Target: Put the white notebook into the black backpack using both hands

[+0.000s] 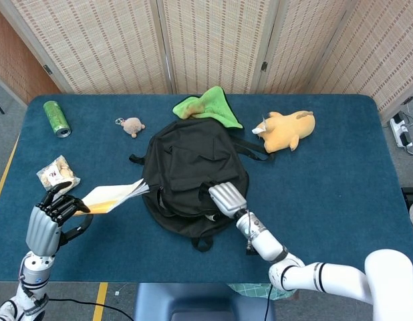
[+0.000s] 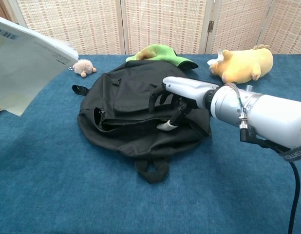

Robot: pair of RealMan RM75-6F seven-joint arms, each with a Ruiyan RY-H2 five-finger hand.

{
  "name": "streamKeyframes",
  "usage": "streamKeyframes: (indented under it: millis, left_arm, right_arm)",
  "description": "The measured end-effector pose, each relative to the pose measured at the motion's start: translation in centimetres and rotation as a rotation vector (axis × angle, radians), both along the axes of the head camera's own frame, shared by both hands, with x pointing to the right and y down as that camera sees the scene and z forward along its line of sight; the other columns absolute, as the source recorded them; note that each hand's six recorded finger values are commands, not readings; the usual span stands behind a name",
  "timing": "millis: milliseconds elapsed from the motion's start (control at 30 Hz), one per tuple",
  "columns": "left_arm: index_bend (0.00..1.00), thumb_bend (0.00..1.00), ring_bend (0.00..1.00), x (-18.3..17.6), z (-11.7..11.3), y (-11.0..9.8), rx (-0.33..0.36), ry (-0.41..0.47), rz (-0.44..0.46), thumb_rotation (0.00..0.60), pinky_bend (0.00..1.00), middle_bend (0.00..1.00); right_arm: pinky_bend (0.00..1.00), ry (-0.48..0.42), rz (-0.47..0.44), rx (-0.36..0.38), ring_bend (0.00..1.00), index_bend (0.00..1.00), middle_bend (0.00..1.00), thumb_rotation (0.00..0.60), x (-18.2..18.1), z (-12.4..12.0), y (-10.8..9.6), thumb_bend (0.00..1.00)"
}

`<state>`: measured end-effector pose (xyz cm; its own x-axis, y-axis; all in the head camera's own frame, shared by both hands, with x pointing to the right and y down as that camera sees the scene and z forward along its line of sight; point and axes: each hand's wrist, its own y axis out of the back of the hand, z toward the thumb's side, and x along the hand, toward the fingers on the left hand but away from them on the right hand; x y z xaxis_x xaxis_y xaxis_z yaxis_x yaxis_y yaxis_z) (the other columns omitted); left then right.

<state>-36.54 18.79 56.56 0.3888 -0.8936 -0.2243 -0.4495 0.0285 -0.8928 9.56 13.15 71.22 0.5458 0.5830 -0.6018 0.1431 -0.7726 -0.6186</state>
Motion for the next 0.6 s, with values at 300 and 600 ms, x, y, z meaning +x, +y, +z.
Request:
streamKeyframes:
  millis: [300, 600]
  left_arm:
    - [0.7, 0.53, 0.58, 0.1, 0.0, 0.0, 0.001, 0.0, 0.002, 0.6, 0.3, 0.68]
    - [0.7, 0.53, 0.58, 0.0, 0.0, -0.1, 0.003, 0.0, 0.001, 0.6, 0.3, 0.68]
  right_arm:
    - [0.32, -0.019, 0.007, -0.034, 0.25, 0.44, 0.28, 0.6, 0.0, -1.0, -0.1, 0.33]
    - [0.32, -0.045, 0.008, -0.067, 0.25, 0.44, 0.28, 0.6, -0.6, -1.5, 0.2, 0.33]
